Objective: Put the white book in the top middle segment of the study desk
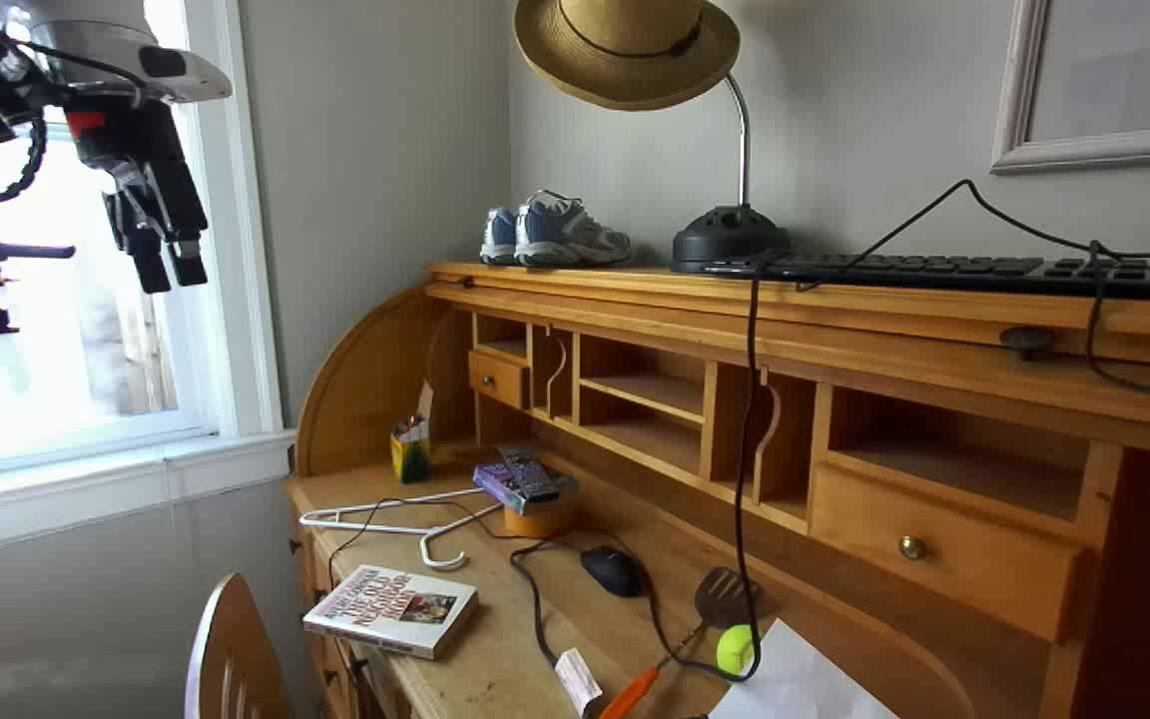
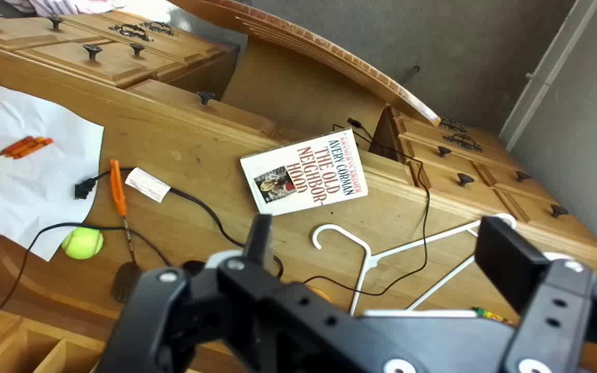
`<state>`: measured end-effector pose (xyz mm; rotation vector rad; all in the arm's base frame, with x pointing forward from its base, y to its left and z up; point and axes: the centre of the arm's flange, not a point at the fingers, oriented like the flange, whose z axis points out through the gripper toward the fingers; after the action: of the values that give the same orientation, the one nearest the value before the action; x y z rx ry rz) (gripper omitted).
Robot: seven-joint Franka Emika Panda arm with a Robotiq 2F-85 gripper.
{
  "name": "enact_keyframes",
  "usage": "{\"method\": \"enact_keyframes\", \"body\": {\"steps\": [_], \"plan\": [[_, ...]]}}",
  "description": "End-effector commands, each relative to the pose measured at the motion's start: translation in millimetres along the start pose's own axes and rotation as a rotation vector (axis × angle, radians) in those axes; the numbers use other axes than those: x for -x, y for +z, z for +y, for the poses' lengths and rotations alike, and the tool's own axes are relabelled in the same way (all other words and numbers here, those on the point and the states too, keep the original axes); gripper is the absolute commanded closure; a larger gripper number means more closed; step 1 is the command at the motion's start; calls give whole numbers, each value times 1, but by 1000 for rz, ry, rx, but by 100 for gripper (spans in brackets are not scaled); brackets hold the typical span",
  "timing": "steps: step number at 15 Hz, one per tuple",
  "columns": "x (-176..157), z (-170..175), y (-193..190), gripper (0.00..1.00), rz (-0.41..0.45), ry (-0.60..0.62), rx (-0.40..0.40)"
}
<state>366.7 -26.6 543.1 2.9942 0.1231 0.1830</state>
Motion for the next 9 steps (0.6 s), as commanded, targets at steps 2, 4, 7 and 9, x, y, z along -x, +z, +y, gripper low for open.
{"method": "enact_keyframes", "body": {"steps": [2,4,7,9], "plan": [[0,0,0,0,0,0,0],[0,0,0,0,0,0,0],[-2,4,6,0,-6,-7,-25],[-6,14,20,0,10,-3,-81]]}}
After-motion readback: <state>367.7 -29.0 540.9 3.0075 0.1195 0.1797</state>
